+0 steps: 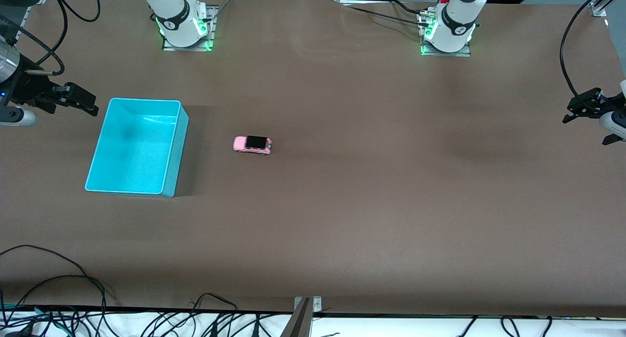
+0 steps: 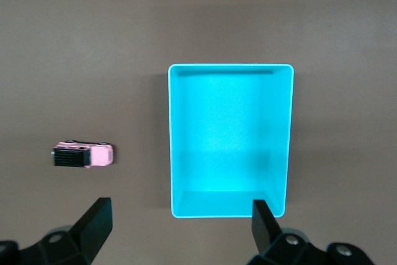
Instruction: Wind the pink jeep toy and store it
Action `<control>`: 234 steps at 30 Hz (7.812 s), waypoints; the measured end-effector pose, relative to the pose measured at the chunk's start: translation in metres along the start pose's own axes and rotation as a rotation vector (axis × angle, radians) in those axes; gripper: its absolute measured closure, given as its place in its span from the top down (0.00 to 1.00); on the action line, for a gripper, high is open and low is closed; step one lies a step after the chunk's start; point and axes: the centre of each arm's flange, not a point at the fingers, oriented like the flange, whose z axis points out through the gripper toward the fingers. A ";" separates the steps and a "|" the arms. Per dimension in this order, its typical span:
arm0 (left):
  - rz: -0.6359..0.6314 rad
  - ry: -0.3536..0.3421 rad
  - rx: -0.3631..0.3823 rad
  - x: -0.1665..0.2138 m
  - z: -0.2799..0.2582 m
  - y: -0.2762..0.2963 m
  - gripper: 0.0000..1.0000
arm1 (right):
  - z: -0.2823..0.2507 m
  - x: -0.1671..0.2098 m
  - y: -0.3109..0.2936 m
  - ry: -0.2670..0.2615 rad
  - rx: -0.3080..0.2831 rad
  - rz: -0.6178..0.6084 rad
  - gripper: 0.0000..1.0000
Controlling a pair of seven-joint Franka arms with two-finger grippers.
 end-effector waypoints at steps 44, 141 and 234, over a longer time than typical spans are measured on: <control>-0.404 0.091 0.037 0.014 -0.050 0.058 1.00 | 0.072 -0.007 -0.124 -0.166 0.011 -0.703 1.00; -0.520 0.073 0.004 0.028 -0.060 0.090 1.00 | 0.355 -0.068 -0.125 0.019 0.081 -1.685 0.50; -0.507 0.074 0.004 0.032 -0.060 0.097 1.00 | 0.204 0.018 0.068 -0.059 0.217 -1.412 1.00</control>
